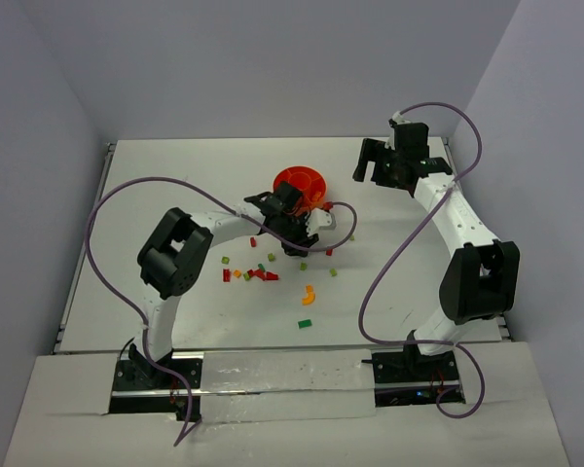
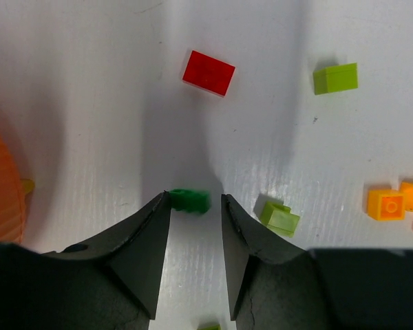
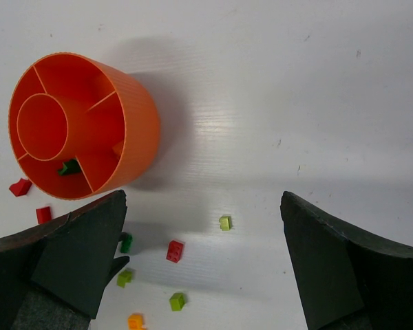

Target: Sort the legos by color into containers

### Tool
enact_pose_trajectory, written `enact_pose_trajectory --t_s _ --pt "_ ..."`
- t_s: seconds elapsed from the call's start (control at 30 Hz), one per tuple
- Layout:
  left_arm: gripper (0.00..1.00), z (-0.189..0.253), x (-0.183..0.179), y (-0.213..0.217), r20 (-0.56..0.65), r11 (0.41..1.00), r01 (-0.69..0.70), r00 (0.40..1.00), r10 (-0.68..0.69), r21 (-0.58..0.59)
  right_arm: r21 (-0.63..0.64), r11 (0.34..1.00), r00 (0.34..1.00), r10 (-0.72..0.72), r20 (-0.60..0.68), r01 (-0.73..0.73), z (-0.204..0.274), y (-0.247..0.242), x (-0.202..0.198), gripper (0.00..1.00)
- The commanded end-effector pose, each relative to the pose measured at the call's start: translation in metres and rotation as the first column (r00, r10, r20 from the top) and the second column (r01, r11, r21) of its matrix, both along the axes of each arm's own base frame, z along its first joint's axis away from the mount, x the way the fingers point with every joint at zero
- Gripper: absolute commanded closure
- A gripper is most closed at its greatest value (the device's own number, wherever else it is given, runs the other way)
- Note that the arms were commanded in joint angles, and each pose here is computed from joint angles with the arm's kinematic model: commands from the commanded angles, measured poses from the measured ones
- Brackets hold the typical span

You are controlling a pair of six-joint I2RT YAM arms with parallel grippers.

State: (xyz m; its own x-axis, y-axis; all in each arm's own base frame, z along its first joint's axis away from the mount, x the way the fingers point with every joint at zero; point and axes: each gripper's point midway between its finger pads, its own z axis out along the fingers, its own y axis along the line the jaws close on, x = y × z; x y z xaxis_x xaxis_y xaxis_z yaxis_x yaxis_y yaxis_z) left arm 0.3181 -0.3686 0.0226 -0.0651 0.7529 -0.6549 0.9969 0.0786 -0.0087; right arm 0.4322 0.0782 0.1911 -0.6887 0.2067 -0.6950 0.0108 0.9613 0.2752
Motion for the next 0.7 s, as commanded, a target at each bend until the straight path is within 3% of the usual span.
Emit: enact_pose_trajectory --t_s 0.0,0.13,0.67 --pt "0.53 -0.009 0.003 -0.005 0.021 1.000 0.006 1.000 -0.006 0.020 0.001 1.000 1.000 0.008 -0.005 -0.008 -0.001 -0.002 -0.002 0.00" --pt "0.50 -0.011 0.001 -0.007 0.049 1.000 0.010 0.999 -0.011 0.028 0.001 1.000 1.000 0.011 -0.012 -0.011 -0.003 -0.002 -0.002 0.00" --pt "0.55 -0.008 0.000 0.007 0.053 0.998 -0.005 0.999 0.001 0.064 0.011 1.000 1.000 0.025 -0.015 -0.025 -0.004 0.001 -0.004 0.00"
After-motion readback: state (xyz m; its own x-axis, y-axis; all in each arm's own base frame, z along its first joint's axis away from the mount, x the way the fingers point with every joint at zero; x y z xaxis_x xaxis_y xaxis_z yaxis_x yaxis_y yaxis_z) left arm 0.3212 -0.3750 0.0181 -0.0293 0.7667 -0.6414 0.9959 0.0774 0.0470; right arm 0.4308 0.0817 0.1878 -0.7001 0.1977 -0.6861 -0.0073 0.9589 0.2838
